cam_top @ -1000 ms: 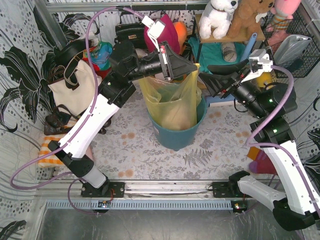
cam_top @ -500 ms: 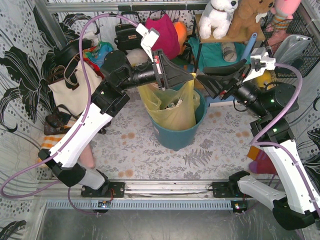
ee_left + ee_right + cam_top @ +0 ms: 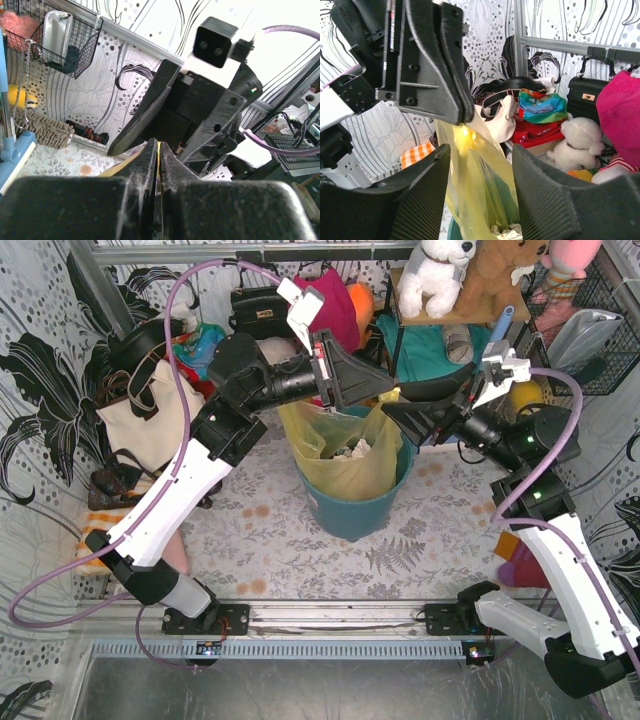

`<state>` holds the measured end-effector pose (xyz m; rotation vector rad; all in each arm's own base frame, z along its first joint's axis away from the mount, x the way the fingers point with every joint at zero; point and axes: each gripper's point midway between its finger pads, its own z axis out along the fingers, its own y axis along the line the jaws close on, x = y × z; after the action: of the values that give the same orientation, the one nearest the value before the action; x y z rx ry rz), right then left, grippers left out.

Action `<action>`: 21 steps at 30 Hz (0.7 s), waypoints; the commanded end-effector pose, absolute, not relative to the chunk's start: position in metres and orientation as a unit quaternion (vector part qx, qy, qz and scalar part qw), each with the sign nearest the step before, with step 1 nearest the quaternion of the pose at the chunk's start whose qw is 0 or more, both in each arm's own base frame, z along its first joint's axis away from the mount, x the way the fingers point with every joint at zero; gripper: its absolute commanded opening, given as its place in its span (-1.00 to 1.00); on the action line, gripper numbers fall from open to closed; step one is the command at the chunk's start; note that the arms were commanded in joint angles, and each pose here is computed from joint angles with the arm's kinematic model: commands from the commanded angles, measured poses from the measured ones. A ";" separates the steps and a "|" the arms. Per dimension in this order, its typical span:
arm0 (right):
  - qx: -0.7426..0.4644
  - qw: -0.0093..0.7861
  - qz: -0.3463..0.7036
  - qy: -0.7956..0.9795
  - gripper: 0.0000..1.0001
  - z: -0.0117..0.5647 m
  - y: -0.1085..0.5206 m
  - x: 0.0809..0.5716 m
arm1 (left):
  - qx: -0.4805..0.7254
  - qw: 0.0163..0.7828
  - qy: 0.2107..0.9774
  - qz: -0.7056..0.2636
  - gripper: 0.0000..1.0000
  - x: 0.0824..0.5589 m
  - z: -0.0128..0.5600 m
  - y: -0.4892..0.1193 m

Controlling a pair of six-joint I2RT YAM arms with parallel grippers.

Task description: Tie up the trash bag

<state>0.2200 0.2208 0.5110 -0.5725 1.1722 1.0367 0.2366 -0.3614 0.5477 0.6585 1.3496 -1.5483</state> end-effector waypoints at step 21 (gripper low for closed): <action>-0.259 0.684 0.460 0.504 -0.89 0.515 0.224 0.225 | 0.262 0.487 0.553 -0.623 -0.33 0.244 0.556 -0.362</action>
<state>0.2315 0.2246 0.5005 -0.5648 1.1954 1.0316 0.2448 -0.3629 0.5378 0.6303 1.4147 -1.5199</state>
